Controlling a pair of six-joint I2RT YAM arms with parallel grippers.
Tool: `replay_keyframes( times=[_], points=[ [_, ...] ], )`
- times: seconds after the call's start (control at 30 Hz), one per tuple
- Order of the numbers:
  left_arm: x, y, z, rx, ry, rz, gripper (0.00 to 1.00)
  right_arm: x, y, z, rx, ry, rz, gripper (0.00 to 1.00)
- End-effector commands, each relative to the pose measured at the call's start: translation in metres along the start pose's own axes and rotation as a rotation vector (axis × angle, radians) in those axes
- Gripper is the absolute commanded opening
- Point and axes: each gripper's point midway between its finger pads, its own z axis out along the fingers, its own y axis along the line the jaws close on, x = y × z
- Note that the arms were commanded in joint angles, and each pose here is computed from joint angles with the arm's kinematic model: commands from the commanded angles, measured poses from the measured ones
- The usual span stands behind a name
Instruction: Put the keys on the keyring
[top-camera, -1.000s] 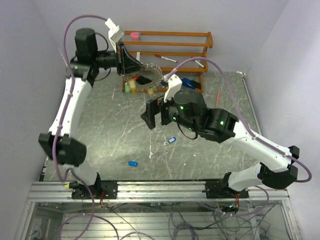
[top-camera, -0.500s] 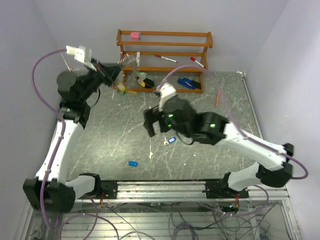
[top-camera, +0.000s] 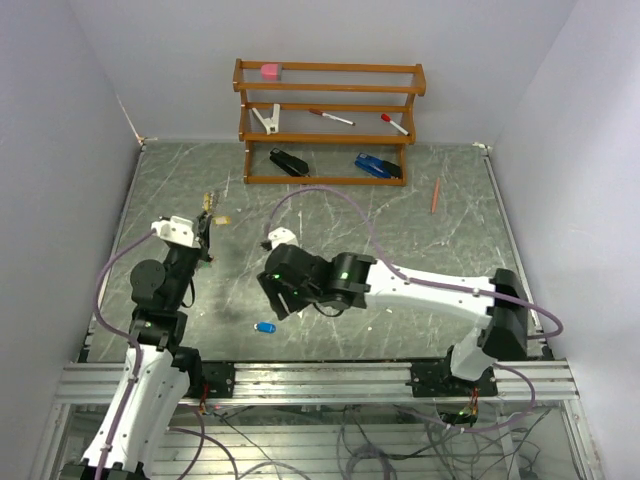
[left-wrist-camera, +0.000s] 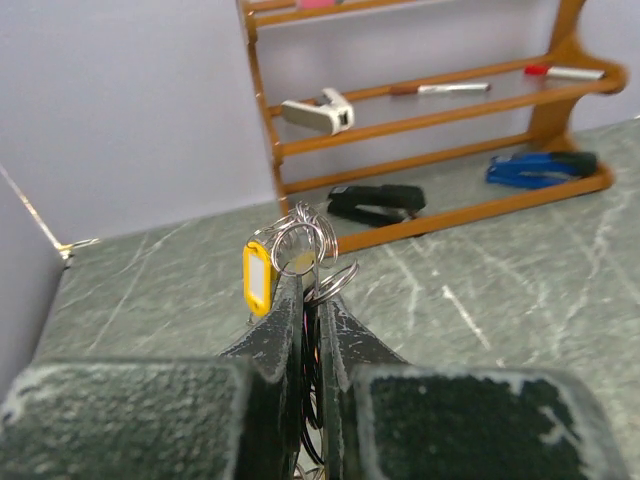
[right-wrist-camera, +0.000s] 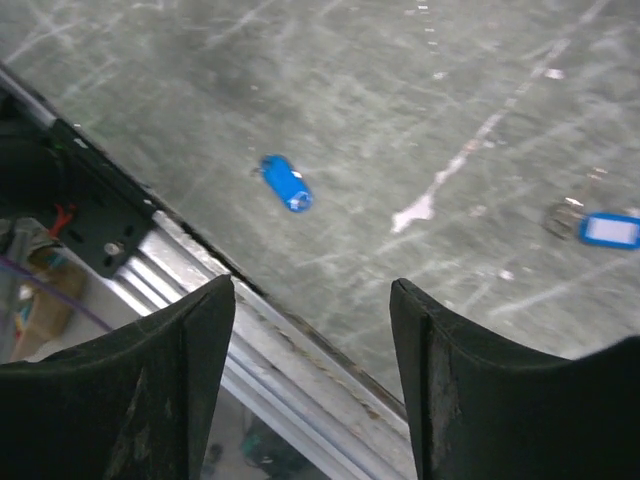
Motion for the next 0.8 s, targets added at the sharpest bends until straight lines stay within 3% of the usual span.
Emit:
replay_keyframes(
  times=[0.0,0.13,0.23,0.37,0.6,0.77],
  points=[
    [-0.04,0.021,-0.002,-0.093,-0.184,0.182,0.07,0.013,0.04,0.032,-0.083,0.082,0.071,0.59],
    [-0.049,0.032,-0.008,-0.156,-0.241,0.273,0.07,0.024,0.053,0.051,-0.082,0.137,0.222,0.44],
    [-0.052,0.033,-0.012,-0.176,-0.295,0.267,0.07,0.03,0.059,0.056,-0.084,0.165,0.311,0.45],
    [-0.062,0.02,-0.011,-0.112,-0.348,0.131,0.07,0.028,0.067,0.061,-0.057,0.212,0.392,0.46],
    [-0.072,0.011,-0.011,-0.065,-0.36,0.039,0.07,0.047,0.082,0.089,-0.059,0.291,0.504,0.36],
    [-0.074,0.012,-0.011,-0.071,-0.358,0.024,0.07,0.06,0.08,0.103,-0.02,0.329,0.537,0.36]
  ],
)
